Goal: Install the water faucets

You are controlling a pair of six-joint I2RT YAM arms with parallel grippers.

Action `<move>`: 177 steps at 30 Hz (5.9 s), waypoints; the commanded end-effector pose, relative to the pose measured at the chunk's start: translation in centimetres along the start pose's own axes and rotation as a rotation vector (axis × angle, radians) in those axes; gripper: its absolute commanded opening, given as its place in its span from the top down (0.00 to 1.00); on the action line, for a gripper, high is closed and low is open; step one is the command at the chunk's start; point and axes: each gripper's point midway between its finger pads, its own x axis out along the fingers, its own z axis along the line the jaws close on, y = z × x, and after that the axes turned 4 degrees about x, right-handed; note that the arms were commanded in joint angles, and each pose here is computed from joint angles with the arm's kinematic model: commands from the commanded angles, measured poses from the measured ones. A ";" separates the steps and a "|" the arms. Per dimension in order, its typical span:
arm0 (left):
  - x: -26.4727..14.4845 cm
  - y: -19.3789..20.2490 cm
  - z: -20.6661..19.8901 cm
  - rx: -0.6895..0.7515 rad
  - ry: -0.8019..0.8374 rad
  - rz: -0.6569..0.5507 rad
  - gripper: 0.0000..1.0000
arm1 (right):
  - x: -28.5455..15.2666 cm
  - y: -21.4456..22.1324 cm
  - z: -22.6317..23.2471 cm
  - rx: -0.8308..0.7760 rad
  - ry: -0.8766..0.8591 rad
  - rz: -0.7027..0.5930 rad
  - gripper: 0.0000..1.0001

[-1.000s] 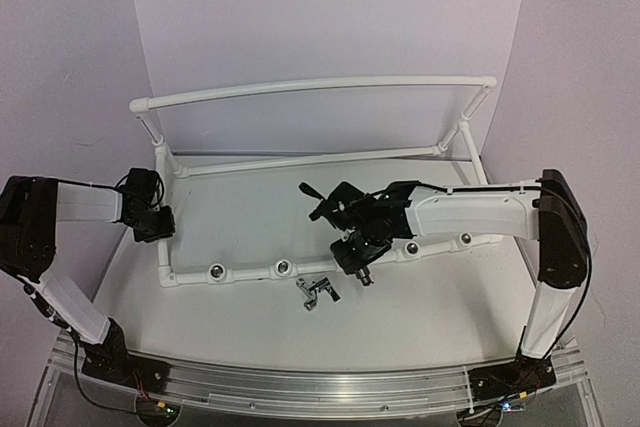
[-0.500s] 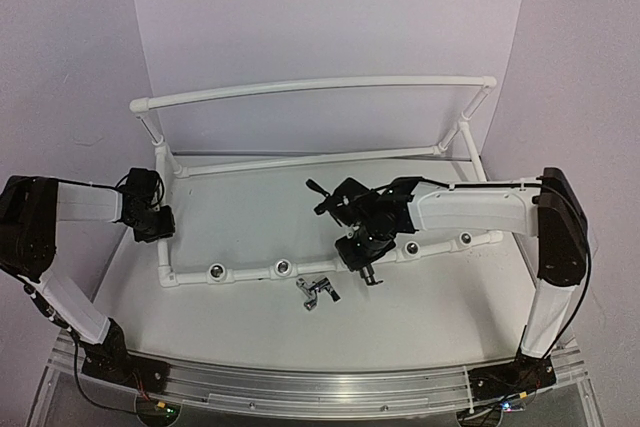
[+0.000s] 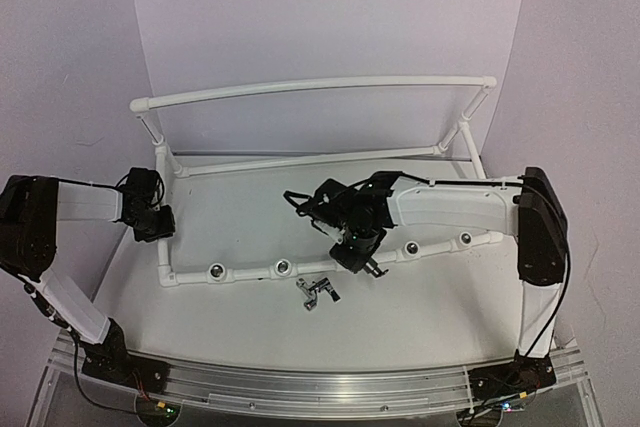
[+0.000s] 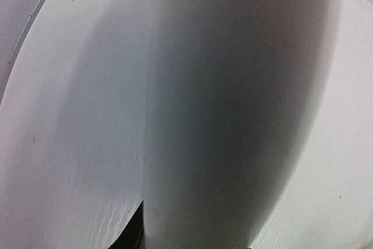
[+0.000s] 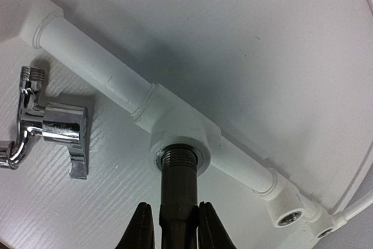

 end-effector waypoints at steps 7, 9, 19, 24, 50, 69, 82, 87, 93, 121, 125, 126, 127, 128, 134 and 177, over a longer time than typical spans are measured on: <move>1.1 0.9 -0.9 -0.357 0.062 0.062 1.00 | -0.6 -0.7 2.5 -0.629 0.234 -0.027 1.00; 1.1 0.9 -0.9 -0.356 0.064 0.063 1.00 | -1.1 -0.5 2.9 -0.745 0.243 -0.023 1.00; 1.3 1.0 -0.9 -0.358 0.063 0.066 1.00 | -1.8 0.2 3.6 -1.160 0.327 0.034 1.00; 1.1 1.1 -0.9 -0.356 0.062 0.064 1.00 | -2.7 0.1 2.5 -1.197 0.376 0.056 1.00; 0.8 1.0 -1.0 -0.359 0.074 0.056 1.00 | -4.6 -1.3 -1.0 -1.487 0.459 0.019 1.00; 0.8 1.0 -0.9 -0.357 0.068 0.057 1.00 | -1.4 -0.5 0.3 -1.592 0.421 0.061 1.00; 0.9 0.9 -0.8 -0.354 0.064 0.058 1.00 | 0.5 0.2 -0.6 -1.603 0.428 0.113 1.00; 0.9 0.9 -0.9 -0.357 0.067 0.058 1.00 | 1.0 0.3 -1.1 -1.620 0.438 0.127 1.00; 0.8 0.7 -1.0 -0.355 0.067 0.056 1.00 | 1.2 -0.1 -2.3 -1.615 0.452 0.146 1.00; 1.2 0.6 -1.1 -0.358 0.071 0.063 1.00 | 1.4 -0.6 0.1 -1.475 0.388 0.084 1.00; 1.2 0.6 -1.2 -0.359 0.073 0.063 1.00 | 1.5 -0.7 0.3 -1.470 0.380 0.082 1.00; 1.2 0.5 -1.2 -0.358 0.073 0.063 1.00 | 1.5 -0.8 0.5 -1.463 0.373 0.076 1.00; 1.1 0.5 -1.2 -0.359 0.074 0.062 1.00 | 1.5 -0.9 0.6 -1.448 0.362 0.070 1.00; 1.1 0.5 -1.2 -0.358 0.074 0.061 1.00 | 1.5 -0.9 0.8 -1.434 0.350 0.066 1.00; 1.1 0.6 -1.1 -0.358 0.072 0.063 1.00 | 1.6 -1.3 2.0 -1.328 0.262 0.053 1.00; 0.9 0.1 -1.4 -0.364 0.078 0.057 1.00 | 1.8 -4.3 3.0 -0.451 0.038 -0.039 1.00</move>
